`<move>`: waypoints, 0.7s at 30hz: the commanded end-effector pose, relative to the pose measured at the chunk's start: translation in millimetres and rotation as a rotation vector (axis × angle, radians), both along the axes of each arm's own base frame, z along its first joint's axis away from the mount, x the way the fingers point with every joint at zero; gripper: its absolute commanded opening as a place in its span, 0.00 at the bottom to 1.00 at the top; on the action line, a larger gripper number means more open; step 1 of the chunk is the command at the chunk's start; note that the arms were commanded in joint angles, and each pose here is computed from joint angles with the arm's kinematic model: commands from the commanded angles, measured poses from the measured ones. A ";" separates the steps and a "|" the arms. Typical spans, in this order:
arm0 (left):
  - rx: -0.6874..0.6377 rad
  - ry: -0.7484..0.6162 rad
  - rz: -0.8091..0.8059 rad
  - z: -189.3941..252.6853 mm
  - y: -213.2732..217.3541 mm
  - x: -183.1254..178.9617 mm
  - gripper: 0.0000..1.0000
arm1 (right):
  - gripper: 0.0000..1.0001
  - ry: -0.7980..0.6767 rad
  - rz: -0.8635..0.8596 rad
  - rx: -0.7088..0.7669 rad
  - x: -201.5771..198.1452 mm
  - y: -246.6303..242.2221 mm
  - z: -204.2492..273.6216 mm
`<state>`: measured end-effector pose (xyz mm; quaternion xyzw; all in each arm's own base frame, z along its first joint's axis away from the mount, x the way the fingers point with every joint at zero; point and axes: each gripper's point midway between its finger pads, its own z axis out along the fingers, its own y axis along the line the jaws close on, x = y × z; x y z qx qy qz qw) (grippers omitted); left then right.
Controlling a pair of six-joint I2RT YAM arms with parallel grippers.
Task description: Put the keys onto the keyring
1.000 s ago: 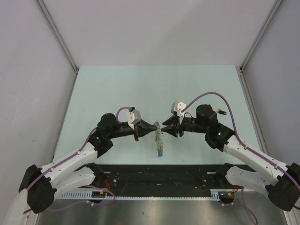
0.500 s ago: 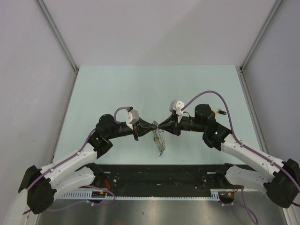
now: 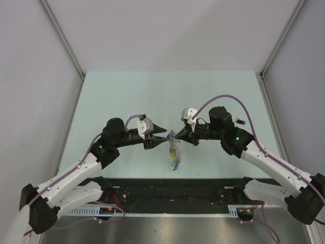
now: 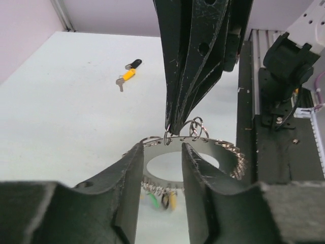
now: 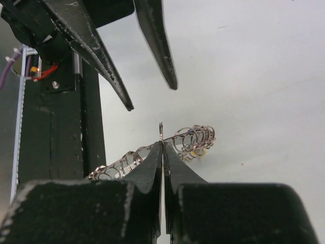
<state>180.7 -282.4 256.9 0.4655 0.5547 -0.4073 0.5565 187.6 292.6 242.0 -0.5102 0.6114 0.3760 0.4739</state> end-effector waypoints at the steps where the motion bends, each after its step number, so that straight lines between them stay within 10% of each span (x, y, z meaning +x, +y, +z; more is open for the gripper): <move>1: 0.094 -0.072 -0.045 1.6 0.4 -0.9 0.47 | 0.00 -0.080 0.021 -0.069 5.3 -3.0 23.6; 21: 0.118 -0.066 -0.158 -2.0 -12.4 -7.5 0.40 | 0.00 -0.110 0.071 -0.265 -0.2 9.4 21.2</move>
